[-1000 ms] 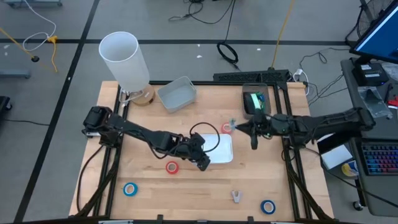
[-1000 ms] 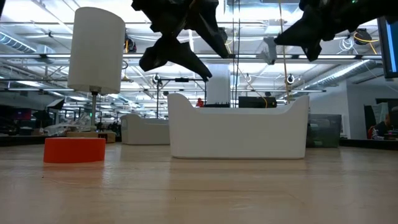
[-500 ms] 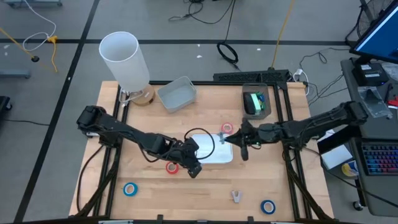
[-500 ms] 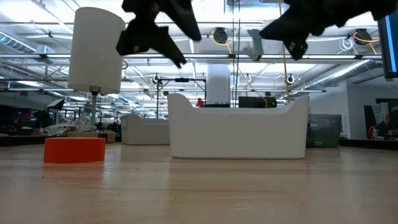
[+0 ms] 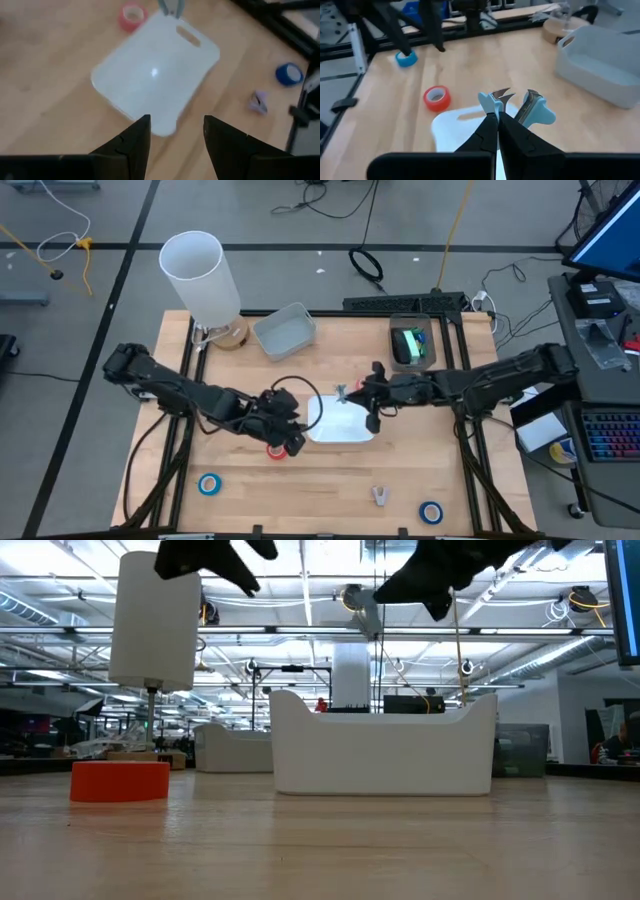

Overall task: Pick and place Stapler, Stapler remover, tape
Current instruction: Put the blue staple remover into the white bin

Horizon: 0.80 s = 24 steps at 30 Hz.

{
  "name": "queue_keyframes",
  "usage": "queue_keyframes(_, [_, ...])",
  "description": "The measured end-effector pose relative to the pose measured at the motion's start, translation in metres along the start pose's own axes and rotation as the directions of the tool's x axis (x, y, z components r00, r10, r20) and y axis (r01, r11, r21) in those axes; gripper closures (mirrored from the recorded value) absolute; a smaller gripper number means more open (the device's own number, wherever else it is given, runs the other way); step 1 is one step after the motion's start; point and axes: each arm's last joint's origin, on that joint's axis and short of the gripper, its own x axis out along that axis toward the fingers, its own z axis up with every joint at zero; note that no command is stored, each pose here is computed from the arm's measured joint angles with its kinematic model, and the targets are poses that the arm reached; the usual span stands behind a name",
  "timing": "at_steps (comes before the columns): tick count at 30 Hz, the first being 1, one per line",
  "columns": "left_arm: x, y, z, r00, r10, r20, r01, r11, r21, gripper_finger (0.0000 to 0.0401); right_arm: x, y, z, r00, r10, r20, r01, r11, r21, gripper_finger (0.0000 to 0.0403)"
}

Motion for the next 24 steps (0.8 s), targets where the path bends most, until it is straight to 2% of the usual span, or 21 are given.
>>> queue_keyframes(7, [-0.027, 0.008, -0.002, 0.998, 0.041, 0.037, -0.042, 0.999, 0.033, 0.0219, 0.015, -0.019, 0.022, 0.997, -0.068, 0.030, 0.069, 0.997, -0.025, 0.0403])
queue_keyframes(12, [-0.036, 0.012, -0.010, 0.997, 0.078, 0.010, -0.078, 0.997, 0.006, 0.0219, 0.026, -0.027, 0.034, 0.996, -0.084, 0.036, 0.086, 0.995, -0.056, 0.0403])
queue_keyframes(19, [-0.046, 0.009, -0.024, 0.993, 0.115, 0.033, -0.113, 0.992, -0.063, 0.0219, 0.042, -0.034, 0.044, 0.994, -0.099, 0.043, 0.103, 0.990, -0.099, 0.0403])
queue_keyframes(24, [-0.053, 0.012, -0.036, 0.982, 0.185, 0.031, -0.180, 0.976, -0.119, 0.0219, 0.049, -0.037, 0.049, 0.994, -0.101, 0.047, 0.106, 0.986, -0.127, 0.0403])
